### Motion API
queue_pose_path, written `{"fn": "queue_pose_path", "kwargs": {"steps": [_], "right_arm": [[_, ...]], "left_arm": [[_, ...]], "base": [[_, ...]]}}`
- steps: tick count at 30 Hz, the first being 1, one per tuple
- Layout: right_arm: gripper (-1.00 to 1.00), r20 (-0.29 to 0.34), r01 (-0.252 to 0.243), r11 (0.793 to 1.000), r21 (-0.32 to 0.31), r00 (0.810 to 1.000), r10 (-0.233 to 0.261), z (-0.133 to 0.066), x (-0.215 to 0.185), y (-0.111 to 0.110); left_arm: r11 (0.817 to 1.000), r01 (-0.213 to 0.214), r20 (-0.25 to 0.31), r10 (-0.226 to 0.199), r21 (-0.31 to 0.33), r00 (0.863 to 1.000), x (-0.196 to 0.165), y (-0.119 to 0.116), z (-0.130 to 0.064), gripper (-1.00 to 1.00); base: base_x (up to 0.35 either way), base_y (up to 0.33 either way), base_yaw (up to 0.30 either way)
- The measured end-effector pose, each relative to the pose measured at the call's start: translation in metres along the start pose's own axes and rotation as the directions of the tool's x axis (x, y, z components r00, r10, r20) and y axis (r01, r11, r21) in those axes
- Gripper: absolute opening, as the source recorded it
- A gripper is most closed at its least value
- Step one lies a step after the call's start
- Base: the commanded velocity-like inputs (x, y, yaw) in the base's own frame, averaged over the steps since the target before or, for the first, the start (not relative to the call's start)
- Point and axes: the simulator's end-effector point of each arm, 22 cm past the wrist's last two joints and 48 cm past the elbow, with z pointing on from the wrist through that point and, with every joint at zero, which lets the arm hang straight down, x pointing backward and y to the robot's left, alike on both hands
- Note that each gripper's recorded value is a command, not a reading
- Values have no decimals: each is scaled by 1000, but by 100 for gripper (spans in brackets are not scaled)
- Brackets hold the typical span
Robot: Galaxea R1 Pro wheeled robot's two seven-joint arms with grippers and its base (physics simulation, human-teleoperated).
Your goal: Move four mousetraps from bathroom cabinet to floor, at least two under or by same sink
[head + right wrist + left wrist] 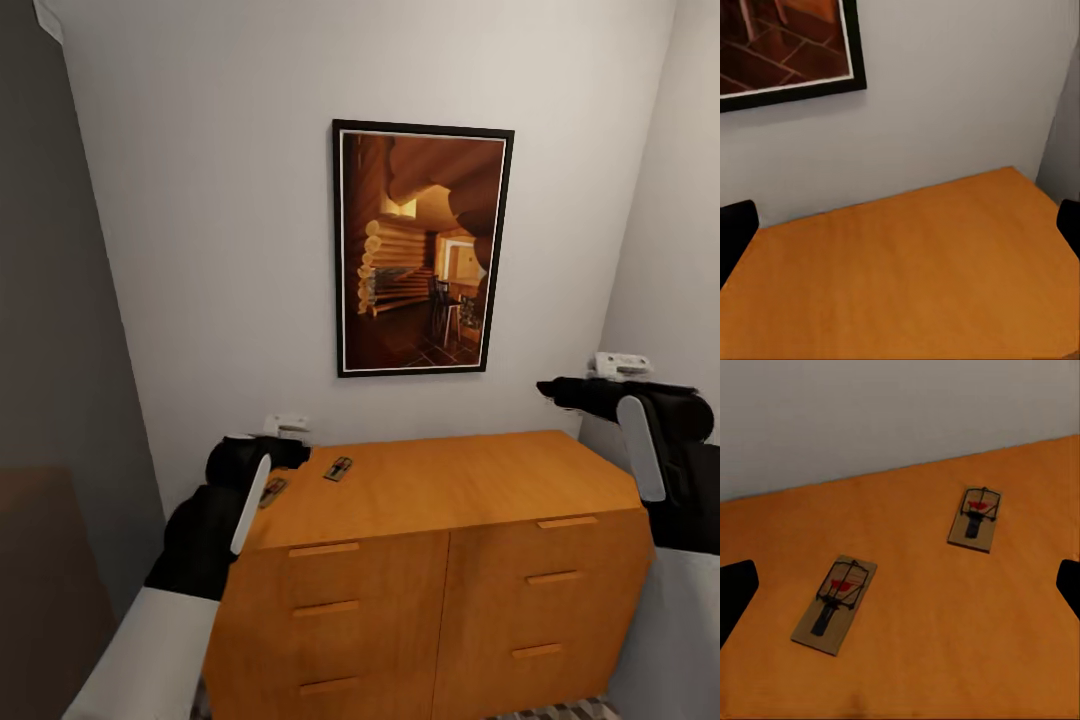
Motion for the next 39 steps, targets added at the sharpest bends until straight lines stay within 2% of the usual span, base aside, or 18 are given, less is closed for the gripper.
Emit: {"fn": "queue_pose_path", "kwargs": {"steps": [3,4,5,9,12,14,18,32,39], "right_arm": [[100,-12,10,999,-38,1000,-11,10,-7,40],[100,-54,18,999,-38,998,-20,21,5,72],[100,-71,21,999,-39,997,-24,24,10,89],[100,-91,21,998,-57,996,-26,26,16,122],[100,-91,22,998,-61,995,-28,25,16,127],[100,-75,24,998,-65,997,-29,21,10,131],[100,-69,21,997,-76,997,-26,20,8,134],[100,-72,16,997,-81,997,-22,21,9,134],[100,-71,20,997,-79,997,-26,21,9,133]], "left_arm": [[999,-14,-52,13,-32,999,16,19,12,100],[997,-32,-93,25,-72,995,23,45,21,100],[996,-31,-111,21,-88,994,25,60,23,100],[992,8,-117,-23,-127,993,21,99,21,100],[991,25,-85,-36,-133,996,9,107,15,100],[990,33,-43,-39,-138,998,-6,111,7,100],[990,30,-23,-34,-140,999,-14,111,2,100],[992,25,-16,-27,-126,999,-17,102,2,100],[993,20,-53,-26,-115,998,-4,95,10,100]], "base": [[0,0,0],[0,0,0],[0,0,0],[0,0,0],[0,0,0],[0,0,0],[0,0,0],[12,0,0],[186,0,0]]}}
